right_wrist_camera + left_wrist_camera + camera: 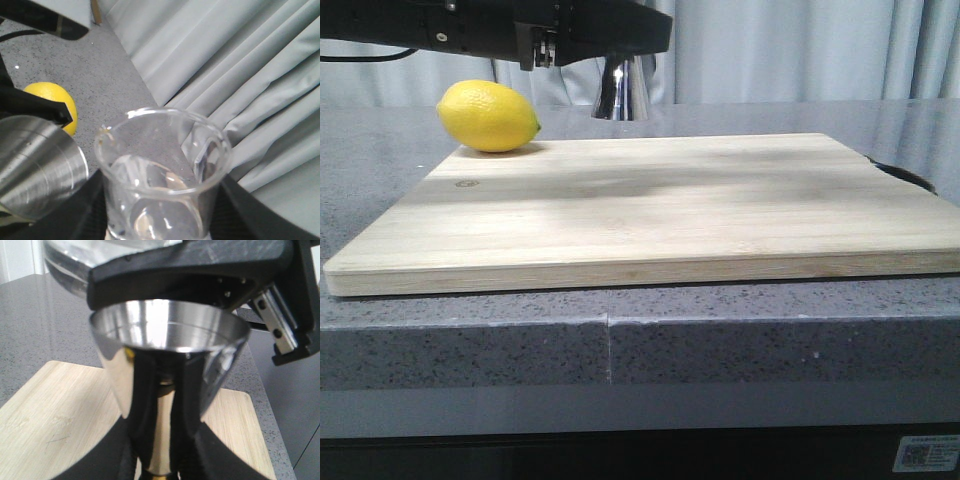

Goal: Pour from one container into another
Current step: 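Bring the beaker above the jigger held by the left gripper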

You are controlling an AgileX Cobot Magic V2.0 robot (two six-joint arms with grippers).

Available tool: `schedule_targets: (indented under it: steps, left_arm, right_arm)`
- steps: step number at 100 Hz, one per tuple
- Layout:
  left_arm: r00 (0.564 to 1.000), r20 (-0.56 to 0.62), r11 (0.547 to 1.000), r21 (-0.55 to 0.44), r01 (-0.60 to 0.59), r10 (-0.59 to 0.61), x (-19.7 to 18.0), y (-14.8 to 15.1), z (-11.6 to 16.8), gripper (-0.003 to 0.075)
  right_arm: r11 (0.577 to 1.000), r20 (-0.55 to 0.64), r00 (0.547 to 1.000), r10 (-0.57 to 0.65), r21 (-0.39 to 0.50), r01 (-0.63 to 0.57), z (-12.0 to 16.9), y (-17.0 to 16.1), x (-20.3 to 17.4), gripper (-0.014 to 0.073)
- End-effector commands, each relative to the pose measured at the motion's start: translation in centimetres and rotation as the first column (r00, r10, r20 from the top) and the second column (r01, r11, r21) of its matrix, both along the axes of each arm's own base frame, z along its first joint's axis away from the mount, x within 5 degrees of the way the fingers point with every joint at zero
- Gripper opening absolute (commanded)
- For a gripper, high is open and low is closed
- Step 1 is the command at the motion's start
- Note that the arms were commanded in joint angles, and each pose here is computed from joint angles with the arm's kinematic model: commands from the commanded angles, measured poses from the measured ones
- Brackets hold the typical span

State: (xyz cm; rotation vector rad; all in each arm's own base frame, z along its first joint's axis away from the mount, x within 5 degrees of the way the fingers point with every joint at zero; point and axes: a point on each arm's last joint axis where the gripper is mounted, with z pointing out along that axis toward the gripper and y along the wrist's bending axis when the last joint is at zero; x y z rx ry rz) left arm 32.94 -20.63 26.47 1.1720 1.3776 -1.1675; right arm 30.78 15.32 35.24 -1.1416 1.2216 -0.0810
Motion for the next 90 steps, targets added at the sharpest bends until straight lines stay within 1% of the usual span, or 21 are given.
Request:
schedule_targets:
  steps: [1, 19, 49, 72, 90]
  left_arm:
    - [0.996, 0.056, 0.988, -0.134, 0.077, -0.07, -1.2, -0.3, 3.5, -0.0018]
    - [0.996, 0.056, 0.988, -0.134, 0.077, -0.07, -1.2, -0.3, 3.5, -0.0018]
    - [0.996, 0.056, 0.988, -0.134, 0.077, -0.07, -1.2, -0.3, 3.5, -0.0018]
    - [0.996, 0.056, 0.988, -0.134, 0.077, -0.07, -1.2, -0.3, 3.5, -0.0018]
    - [0.996, 0.056, 0.988, -0.134, 0.077, -0.07, -1.2, -0.3, 3.5, -0.0018]
  right_arm:
    - [0.999, 0.078, 0.997, 0.03, 0.034, -0.033, 2.5, 0.0, -0.7, 0.0216]
    - [0.999, 0.088, 0.996, 0.031, 0.011, -0.033, 2.5, 0.0, -0.7, 0.0216]
    - [1.0, 0.131, 0.991, 0.022, -0.023, -0.019, 3.6, -0.1, -0.6, 0.0216]
    - [0.998, 0.141, 0.989, 0.031, -0.052, -0.024, 3.5, 0.0, -0.6, 0.0216]
    - [0.995, 0.156, 0.987, 0.043, -0.094, -0.028, 3.3, 0.0, -0.6, 0.0216]
